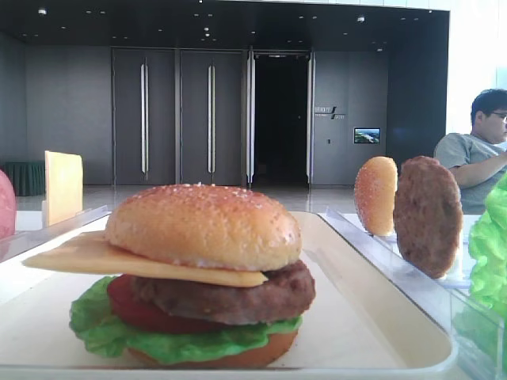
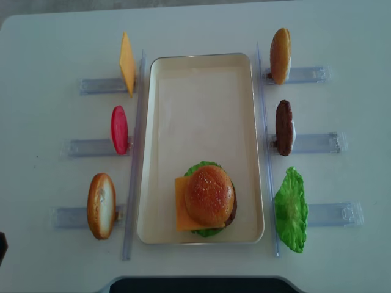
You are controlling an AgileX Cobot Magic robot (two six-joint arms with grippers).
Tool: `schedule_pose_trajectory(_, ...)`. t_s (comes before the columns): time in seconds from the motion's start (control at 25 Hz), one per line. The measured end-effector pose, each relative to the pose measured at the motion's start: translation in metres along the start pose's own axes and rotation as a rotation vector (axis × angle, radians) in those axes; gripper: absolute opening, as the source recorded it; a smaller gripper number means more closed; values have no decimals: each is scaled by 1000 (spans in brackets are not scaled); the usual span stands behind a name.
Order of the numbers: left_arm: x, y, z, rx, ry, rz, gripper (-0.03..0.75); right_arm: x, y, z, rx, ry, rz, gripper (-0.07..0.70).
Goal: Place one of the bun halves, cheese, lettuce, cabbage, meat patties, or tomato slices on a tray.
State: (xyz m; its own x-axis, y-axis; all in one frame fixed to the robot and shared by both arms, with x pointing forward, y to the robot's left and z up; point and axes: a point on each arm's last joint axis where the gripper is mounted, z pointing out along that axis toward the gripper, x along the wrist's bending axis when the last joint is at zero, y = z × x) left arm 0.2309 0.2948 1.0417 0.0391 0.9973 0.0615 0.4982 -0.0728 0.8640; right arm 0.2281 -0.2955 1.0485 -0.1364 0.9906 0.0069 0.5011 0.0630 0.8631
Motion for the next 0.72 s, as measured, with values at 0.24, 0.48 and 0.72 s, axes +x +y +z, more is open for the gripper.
schedule_pose_trajectory(0.24, 0, 0, 0, 0, 0, 0, 0, 0, 0, 0, 0, 0, 0, 591)
schedule_pose_trajectory(0.48, 0, 0, 0, 0, 0, 0, 0, 0, 0, 0, 0, 0, 0, 591)
schedule_pose_trajectory(0.72, 0, 0, 0, 0, 0, 0, 0, 0, 0, 0, 0, 0, 0, 591)
